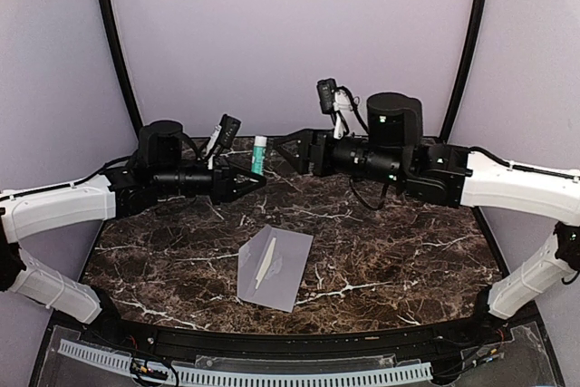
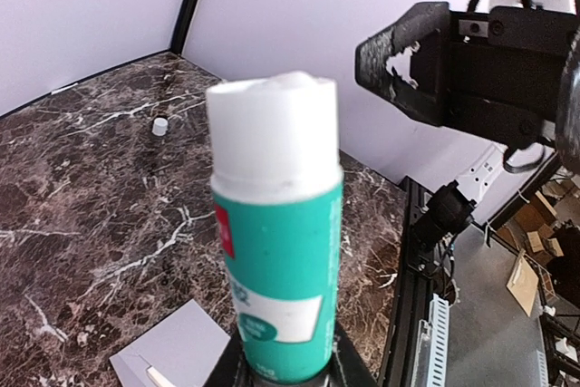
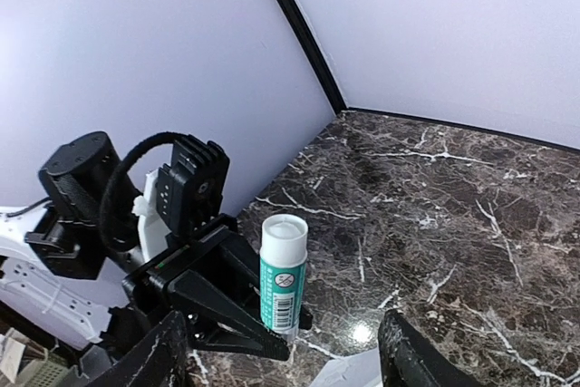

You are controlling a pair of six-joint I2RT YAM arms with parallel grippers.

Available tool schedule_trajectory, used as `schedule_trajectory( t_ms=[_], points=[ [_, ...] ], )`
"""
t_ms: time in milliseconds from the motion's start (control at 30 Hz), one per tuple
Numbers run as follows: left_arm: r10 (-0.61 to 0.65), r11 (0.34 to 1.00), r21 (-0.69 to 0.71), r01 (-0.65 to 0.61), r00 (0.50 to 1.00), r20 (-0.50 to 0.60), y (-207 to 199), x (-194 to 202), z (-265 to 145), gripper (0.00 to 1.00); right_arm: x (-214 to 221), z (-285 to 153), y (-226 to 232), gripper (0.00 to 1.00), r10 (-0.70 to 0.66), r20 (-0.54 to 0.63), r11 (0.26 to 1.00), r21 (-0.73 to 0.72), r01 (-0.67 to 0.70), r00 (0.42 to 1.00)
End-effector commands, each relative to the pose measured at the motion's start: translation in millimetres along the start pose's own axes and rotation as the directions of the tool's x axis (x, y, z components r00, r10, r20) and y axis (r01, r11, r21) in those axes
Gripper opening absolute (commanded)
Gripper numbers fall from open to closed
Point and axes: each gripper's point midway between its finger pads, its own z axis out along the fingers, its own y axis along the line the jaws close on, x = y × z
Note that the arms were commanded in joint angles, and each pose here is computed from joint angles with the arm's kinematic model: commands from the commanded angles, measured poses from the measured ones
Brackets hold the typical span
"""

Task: Place the letter into the envelope and seal it
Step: Unscrew the solid glue.

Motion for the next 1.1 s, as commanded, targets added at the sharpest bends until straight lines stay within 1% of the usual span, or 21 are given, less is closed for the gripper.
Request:
schedule_trajectory(
  t_ms=[0,33,67,133,233,333,400,500,600,667,733,933,1000,1067],
  points=[
    [0.086,0.977,0.189,-0.099,0.993,0.075,-43,-28,-14,0.0,-20,-27,24,0.7,-0.004,0.09,0.961,-0.274,0.029,0.996],
    [0.091,0.968,0.226,-0.105,0.993,0.071,-49,-28,-15,0.0,-22,-32,25,0.7,-0.003,0.097,0.948,-0.315,0.033,0.995],
    [0.107,0.944,0.305,-0.122,0.992,0.068,-62,-26,-18,0.0,-20,-36,26,0.71,-0.005,0.089,0.935,-0.354,0.036,0.996],
    [0.117,0.908,0.399,-0.13,0.992,0.055,-77,-23,-22,0.0,-21,-45,36,0.72,-0.029,0.102,0.9,-0.431,0.07,0.994],
    [0.13,0.86,0.492,-0.134,0.991,0.042,-94,-18,-28,0.0,-16,-57,59,0.73,-0.081,0.094,0.822,-0.557,0.12,0.992],
    [0.142,0.819,0.558,-0.135,0.989,0.031,-108,-15,-31,0.0,-9,-61,72,0.75,-0.107,0.074,0.76,-0.637,0.13,0.991],
    [0.147,0.796,0.591,-0.131,0.989,0.022,-115,-13,-33,0.0,-7,-60,78,0.75,-0.106,0.05,0.733,-0.67,0.112,0.993],
    [0.147,0.787,0.604,-0.126,0.989,0.016,-118,-11,-32,0.0,-3,-54,83,0.75,-0.111,0.016,0.721,-0.687,0.091,0.994],
    [0.144,0.776,0.619,-0.119,0.989,0.009,-120,-9,-32,0.0,3,-48,88,0.71,-0.122,-0.009,0.716,-0.694,0.082,0.993],
    [0.145,0.771,0.626,-0.117,0.989,0.006,-122,-8,-33,0.0,5,-45,91,0.68,-0.122,-0.016,0.711,-0.699,0.076,0.992],
    [0.144,0.769,0.629,-0.113,0.99,0.002,-123,-8,-32,0.0,7,-44,96,0.6,-0.124,-0.022,0.695,-0.716,0.071,0.992],
    [0.138,0.767,0.634,-0.1,0.99,-0.011,-122,-5,-30,0.0,12,-43,113,0.45,-0.133,-0.027,0.644,-0.762,0.066,0.991],
    [0.135,0.768,0.634,-0.093,0.991,-0.017,-121,-4,-28,0.0,14,-41,115,0.37,-0.127,-0.037,0.639,-0.767,0.053,0.991],
    [0.133,0.77,0.631,-0.093,0.991,-0.016,-120,-4,-28,0.0,15,-38,116,0.27,-0.124,-0.05,0.643,-0.765,0.042,0.991]
  ],
)
